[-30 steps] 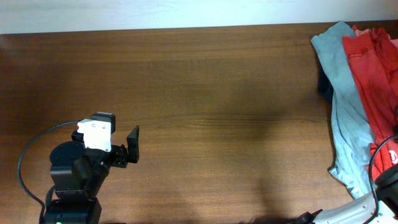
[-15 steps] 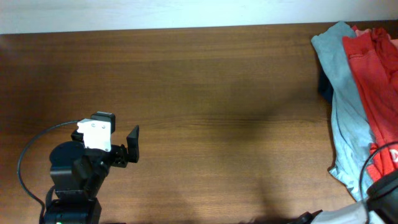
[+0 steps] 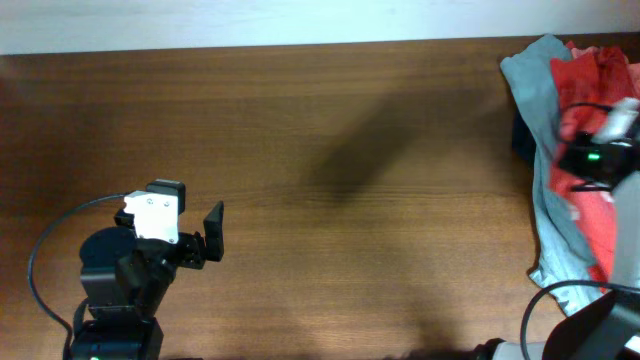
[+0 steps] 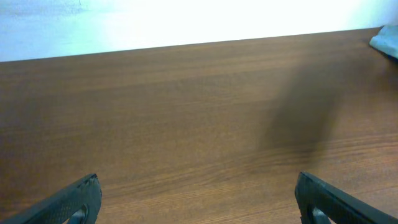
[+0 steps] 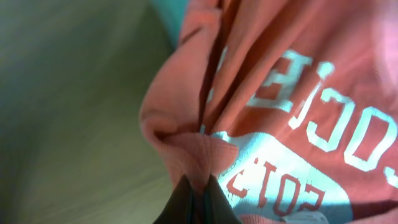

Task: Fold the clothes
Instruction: 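Pull the orange shirt left out of the pile onto the table, then grasp the shirt's left edge with the left gripper and drag it left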

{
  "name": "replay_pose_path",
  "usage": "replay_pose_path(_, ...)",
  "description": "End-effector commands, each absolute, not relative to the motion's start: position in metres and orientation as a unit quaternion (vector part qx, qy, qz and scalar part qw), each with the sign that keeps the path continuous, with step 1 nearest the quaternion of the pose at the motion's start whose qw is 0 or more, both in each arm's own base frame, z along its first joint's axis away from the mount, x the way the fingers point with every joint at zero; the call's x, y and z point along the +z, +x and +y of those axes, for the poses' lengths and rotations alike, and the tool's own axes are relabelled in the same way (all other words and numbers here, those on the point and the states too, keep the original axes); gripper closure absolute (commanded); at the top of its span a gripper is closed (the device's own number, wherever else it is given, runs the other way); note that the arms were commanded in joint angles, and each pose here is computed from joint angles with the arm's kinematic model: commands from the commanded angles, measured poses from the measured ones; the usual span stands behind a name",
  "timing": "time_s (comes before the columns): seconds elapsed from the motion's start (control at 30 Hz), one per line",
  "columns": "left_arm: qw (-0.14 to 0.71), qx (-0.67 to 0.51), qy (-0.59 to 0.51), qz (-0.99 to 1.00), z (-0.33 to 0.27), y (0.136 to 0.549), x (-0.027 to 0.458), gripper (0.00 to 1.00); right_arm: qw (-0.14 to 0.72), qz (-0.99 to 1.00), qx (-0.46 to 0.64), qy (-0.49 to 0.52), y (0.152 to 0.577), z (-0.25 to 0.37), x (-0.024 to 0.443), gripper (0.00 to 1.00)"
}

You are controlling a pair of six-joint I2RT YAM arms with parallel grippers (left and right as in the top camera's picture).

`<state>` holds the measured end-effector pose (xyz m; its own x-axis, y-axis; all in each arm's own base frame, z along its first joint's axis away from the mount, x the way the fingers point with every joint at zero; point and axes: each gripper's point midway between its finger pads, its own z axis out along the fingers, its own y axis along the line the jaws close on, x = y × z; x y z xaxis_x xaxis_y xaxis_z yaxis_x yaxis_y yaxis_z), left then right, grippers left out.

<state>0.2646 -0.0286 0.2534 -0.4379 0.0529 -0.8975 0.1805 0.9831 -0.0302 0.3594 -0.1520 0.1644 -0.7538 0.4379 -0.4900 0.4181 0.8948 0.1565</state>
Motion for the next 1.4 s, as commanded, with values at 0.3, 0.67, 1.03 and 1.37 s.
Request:
replay_pose_path(0.3,0.536,-0.07,0.074,0.838,-0.033,0.264,0.265,0.01,0.237,0.965,0.107,-0.036,0.375,0.075,0.17,0.96)
replay_pose_path(0.67,0.537,-0.07,0.074,0.838,-0.033,0.264,0.265,0.01,0.314,0.899,0.179,-0.245,0.373,0.278,0.162,0.67)
replay_pose_path(1.03,0.552,-0.111,0.103,0.82,-0.05,0.264,0.276,0.01,0.348,0.926,0.019,-0.143,0.405,0.178,0.203,0.01)
replay_pose_path(1.37,0.489,-0.196,0.109,0.843,-0.076,0.294,0.244,0.01,0.257,0.965,-0.04,0.018,0.352,0.015,0.245,0.01)
